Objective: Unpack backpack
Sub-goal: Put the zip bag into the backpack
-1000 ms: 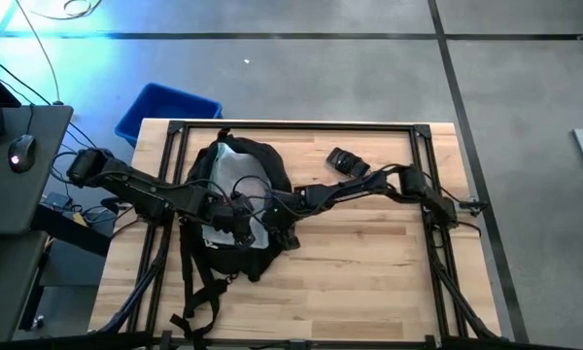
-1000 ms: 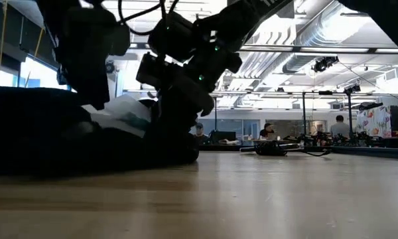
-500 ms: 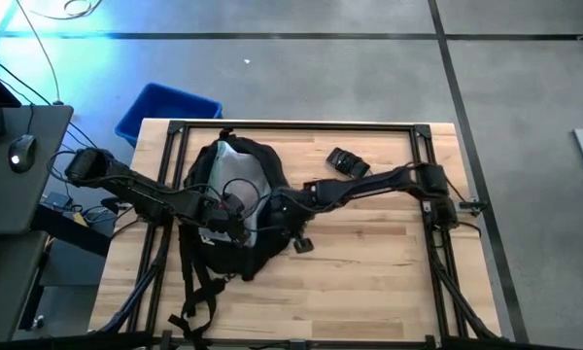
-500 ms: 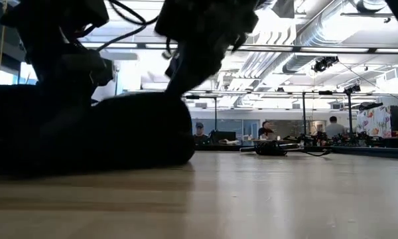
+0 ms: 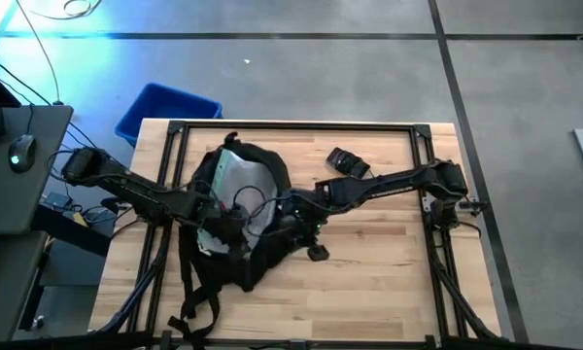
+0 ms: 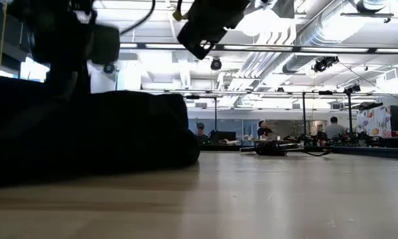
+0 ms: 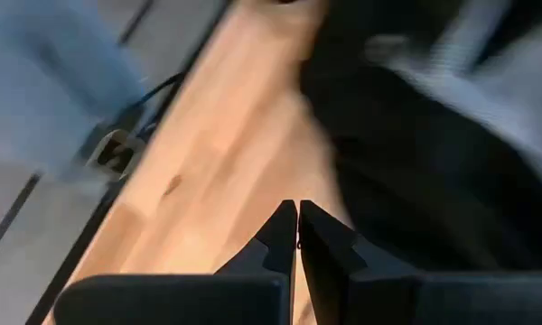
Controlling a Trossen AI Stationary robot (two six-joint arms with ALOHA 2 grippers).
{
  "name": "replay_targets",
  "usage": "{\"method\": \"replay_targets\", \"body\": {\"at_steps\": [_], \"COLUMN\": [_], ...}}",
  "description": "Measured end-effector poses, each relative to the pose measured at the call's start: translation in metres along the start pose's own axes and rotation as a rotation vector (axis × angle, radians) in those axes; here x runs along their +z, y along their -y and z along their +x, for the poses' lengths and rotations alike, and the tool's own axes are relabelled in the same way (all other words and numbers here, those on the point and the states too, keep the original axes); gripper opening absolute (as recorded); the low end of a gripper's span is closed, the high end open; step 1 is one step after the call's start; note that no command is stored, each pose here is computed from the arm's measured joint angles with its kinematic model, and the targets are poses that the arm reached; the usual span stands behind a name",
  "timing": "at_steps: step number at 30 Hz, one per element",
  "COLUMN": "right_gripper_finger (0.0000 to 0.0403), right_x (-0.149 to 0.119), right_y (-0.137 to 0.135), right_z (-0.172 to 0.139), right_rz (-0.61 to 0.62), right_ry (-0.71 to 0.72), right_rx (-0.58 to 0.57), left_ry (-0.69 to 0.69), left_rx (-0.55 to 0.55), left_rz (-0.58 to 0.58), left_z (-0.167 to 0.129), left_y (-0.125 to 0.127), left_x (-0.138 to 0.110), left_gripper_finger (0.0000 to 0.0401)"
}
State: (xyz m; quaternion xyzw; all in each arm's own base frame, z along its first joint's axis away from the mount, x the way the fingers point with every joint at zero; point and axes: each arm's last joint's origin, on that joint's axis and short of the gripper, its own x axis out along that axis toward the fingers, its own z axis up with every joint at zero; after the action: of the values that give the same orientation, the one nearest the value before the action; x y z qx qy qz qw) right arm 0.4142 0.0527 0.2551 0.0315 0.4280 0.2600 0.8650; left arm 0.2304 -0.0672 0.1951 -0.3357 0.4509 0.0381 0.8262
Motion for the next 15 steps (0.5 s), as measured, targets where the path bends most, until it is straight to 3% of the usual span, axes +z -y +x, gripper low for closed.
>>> {"method": "replay_targets", "body": {"at_steps": [3, 7, 11, 15], "right_gripper_finger": [0.0, 0.0, 0.0017, 0.0073], "right_x": [0.01, 0.018, 0.016, 0.008], "right_y": [0.005, 0.022, 0.056, 0.094], "right_z": [-0.017, -0.043, -0.065, -0.077], "right_rz": [0.048, 0.181, 0.284, 0.363], "right_ry": [0.092, 0.21, 0.293, 0.341], "right_rx": [-0.12, -0.385, -0.591, -0.654], "left_ry": [0.062, 0.234, 0.427, 0.423], "left_rx": [-0.057, -0.044, 0.131, 0.313], "left_rz": [0.012, 0.001, -0.037, -0.054], "left_z": [-0.016, -0.039, -0.054, -0.058], "left_y": [0.015, 0.024, 0.013, -0.009], "left_x": [0.005, 0.014, 0.02, 0.025], "left_gripper_finger": [0.014, 0.014, 0.0136, 0.0114]}}
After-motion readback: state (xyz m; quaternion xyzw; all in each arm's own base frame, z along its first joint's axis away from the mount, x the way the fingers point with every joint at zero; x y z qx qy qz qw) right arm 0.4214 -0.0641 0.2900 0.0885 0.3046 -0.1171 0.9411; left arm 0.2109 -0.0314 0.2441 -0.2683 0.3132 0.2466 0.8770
